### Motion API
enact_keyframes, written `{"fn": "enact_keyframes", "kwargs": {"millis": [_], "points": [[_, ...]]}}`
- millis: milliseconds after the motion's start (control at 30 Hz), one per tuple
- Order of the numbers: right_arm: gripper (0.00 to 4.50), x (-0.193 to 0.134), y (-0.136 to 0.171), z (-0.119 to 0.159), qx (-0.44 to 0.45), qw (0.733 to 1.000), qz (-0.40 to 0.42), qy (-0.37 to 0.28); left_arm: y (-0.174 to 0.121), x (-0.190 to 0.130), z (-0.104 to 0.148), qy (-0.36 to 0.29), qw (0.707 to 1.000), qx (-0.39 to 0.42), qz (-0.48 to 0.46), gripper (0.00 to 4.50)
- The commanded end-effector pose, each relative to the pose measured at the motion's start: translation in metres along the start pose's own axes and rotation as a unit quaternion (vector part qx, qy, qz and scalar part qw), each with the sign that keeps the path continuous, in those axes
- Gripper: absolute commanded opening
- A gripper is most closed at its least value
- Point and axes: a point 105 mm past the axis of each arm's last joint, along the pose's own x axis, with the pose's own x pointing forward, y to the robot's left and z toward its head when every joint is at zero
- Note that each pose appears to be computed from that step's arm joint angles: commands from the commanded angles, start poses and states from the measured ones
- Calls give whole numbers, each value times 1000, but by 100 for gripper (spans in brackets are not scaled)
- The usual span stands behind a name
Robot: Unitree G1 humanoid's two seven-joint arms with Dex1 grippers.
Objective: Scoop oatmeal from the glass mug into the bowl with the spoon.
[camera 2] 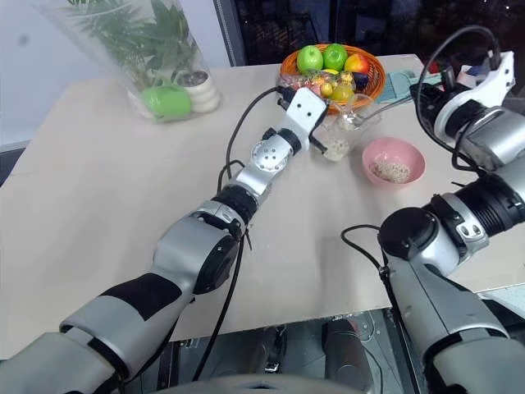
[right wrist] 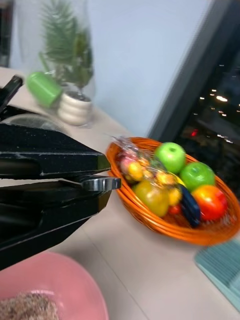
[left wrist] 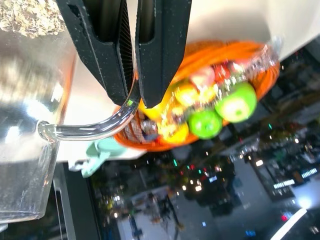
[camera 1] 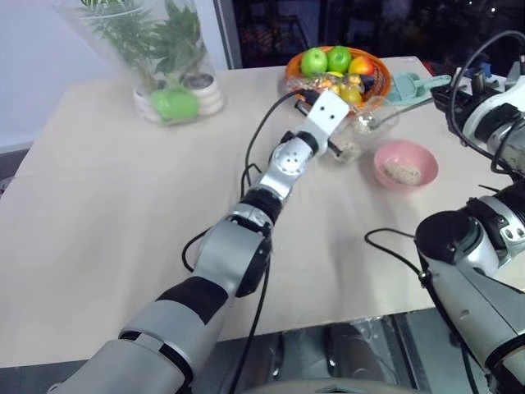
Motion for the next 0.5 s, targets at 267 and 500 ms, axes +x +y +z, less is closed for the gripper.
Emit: {"fn": "enact_keyframes", "kwargs": {"millis": [267,500], "points": [[1,-19,-3,25,11,998,8,-56,-8,6,7,9,999,28,-23,0],[1,-27,-12,34,22,997,-4,-74,-10,5,1,22,998,46,-29,0]]}}
